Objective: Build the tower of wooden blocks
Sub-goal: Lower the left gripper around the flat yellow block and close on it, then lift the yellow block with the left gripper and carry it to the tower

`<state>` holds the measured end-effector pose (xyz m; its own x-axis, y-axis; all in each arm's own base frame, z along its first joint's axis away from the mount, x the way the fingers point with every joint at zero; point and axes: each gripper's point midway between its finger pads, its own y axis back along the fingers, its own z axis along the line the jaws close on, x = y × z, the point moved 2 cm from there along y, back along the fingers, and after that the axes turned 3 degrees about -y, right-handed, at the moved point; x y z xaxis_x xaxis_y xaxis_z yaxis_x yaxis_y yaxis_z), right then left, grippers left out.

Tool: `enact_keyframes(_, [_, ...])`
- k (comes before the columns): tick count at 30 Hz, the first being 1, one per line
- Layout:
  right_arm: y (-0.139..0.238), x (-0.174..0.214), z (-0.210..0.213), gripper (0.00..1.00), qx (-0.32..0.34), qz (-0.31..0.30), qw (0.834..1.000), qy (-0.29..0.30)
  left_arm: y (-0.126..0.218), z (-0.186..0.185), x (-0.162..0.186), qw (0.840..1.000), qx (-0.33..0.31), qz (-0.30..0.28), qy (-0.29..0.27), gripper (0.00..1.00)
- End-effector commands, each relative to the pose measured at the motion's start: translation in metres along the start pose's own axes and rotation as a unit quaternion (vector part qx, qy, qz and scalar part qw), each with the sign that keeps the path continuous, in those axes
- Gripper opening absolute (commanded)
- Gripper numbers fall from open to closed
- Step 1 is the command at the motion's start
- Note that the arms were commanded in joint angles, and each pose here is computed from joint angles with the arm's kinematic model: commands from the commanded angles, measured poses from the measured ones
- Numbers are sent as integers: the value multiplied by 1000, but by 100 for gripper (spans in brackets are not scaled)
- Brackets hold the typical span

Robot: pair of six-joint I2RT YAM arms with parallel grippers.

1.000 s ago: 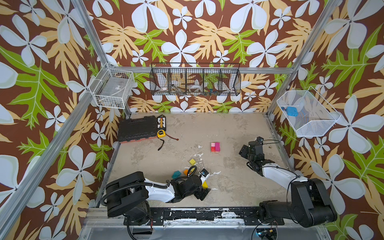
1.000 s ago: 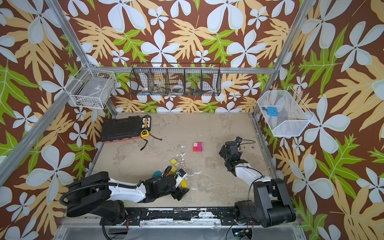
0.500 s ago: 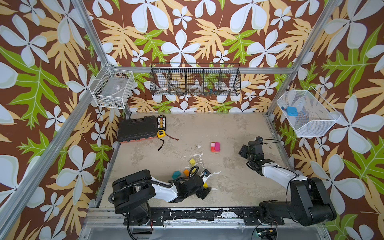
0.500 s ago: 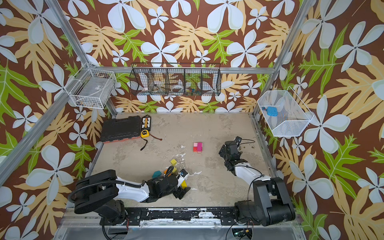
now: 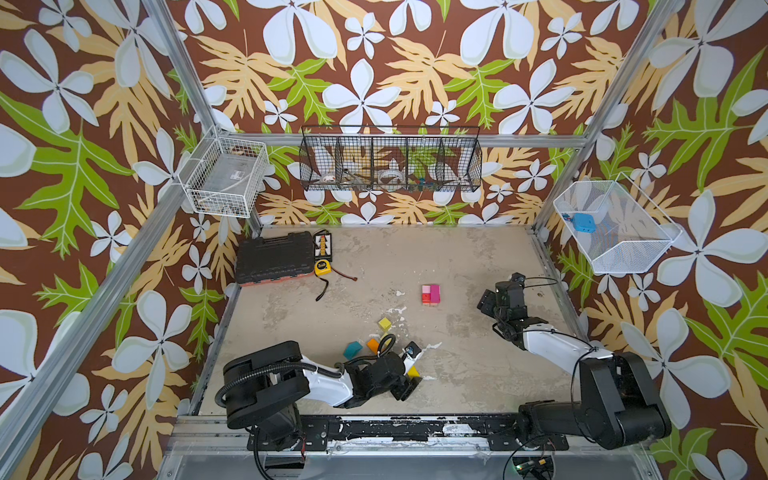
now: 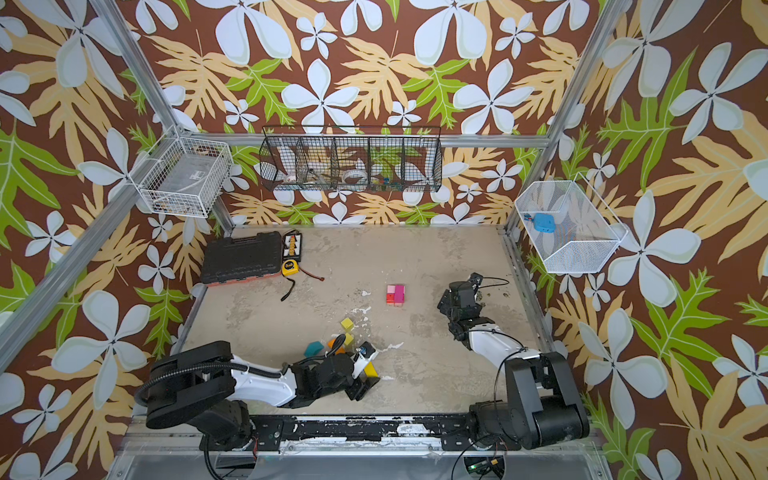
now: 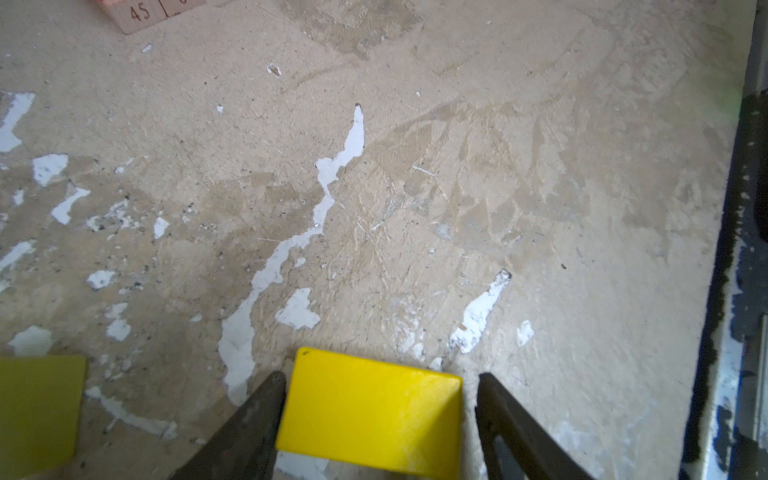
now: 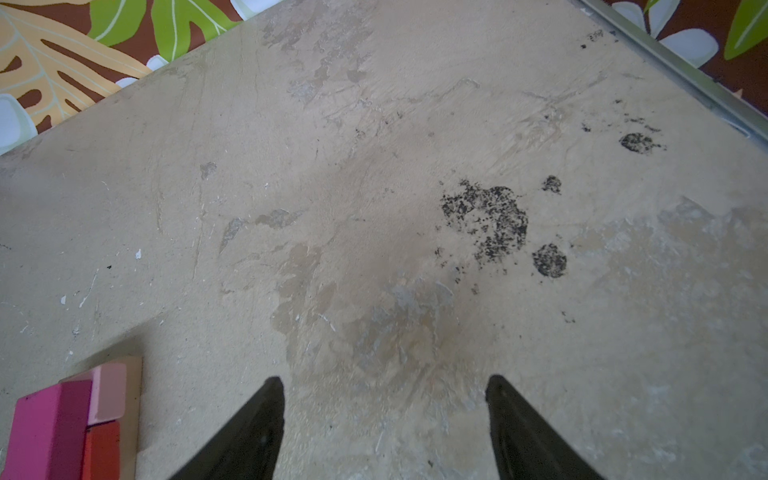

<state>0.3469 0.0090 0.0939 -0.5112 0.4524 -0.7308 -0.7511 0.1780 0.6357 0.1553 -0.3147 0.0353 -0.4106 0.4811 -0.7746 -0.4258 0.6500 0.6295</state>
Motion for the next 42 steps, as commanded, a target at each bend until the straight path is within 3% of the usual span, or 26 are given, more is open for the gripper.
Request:
enact_keyframes(1, [0,-2,1,76,1,-2,1000,4,-2,-1,6,1000,1,13,-1,73])
enact_keyframes(16, [0,-2,5,76,12,-7,1000,14,6,0,8,999,-22,-2,-28,74])
enact_keyframes(28, [-1,-2,7,76,15,-6,1000,17,-1,4,10,998,-45,6,-36,67])
enact_keyframes(42, [-1,-2,9,76,16,-5,1000,21,3,-9,3,999,-4,-10,-39,47])
